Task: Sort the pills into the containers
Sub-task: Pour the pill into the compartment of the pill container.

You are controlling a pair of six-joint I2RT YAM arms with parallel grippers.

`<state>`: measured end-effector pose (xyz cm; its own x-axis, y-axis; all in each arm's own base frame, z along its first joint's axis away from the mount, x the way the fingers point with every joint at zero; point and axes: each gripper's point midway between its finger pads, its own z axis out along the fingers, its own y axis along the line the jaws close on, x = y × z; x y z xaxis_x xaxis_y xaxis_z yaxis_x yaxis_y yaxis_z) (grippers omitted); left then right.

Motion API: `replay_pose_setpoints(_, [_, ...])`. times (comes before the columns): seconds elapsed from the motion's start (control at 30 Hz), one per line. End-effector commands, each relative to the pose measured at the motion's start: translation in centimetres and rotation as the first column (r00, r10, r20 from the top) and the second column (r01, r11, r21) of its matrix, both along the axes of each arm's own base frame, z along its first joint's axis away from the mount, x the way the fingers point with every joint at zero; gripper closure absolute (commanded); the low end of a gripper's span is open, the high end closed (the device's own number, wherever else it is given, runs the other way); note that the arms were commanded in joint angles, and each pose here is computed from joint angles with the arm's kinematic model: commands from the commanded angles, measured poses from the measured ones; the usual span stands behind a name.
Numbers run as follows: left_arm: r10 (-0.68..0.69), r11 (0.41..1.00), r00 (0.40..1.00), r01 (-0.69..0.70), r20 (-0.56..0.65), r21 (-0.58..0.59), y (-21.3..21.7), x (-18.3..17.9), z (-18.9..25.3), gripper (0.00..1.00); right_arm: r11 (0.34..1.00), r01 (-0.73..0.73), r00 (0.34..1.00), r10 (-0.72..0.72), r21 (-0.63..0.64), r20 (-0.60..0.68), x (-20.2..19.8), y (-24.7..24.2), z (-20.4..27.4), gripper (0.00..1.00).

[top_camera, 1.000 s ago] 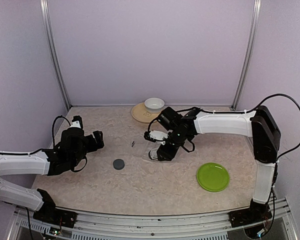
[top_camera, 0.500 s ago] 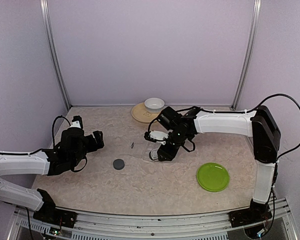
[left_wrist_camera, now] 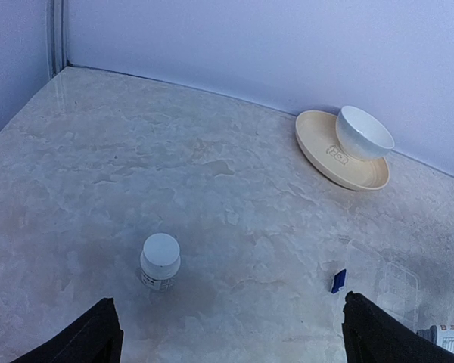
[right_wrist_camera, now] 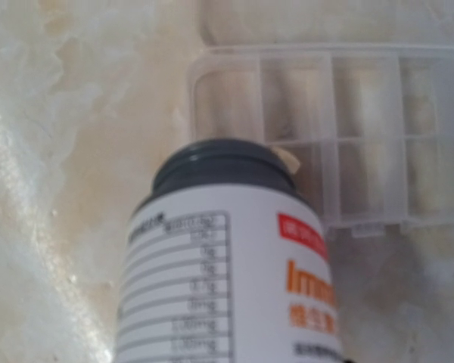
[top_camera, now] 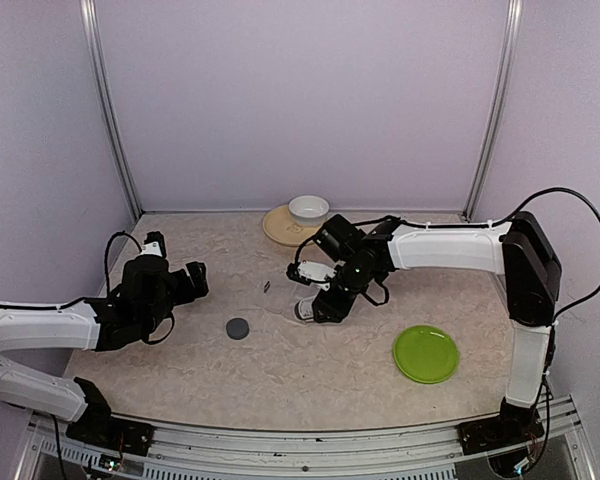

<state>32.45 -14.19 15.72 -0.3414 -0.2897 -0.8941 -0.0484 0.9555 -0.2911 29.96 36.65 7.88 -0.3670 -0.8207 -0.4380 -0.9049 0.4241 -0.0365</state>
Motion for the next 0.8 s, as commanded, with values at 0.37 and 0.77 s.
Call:
replay_pose_setpoints(0.37, [0.005,1.000,1.000,-0.005,0.010,-0.014,0.1,0.2,0.1,0.01,0.997,0.027,0.997,-0.032,0.075,0.068,0.6,-0.1,0.6,0.90])
replay_pose_setpoints(0.77, [0.005,1.000,1.000,-0.005,0.011,-0.014,0.1,0.1,0.2,0.01,0.982,0.042,0.984,-0.073,0.184,0.164,0.9,-0.4,1.6,0.90])
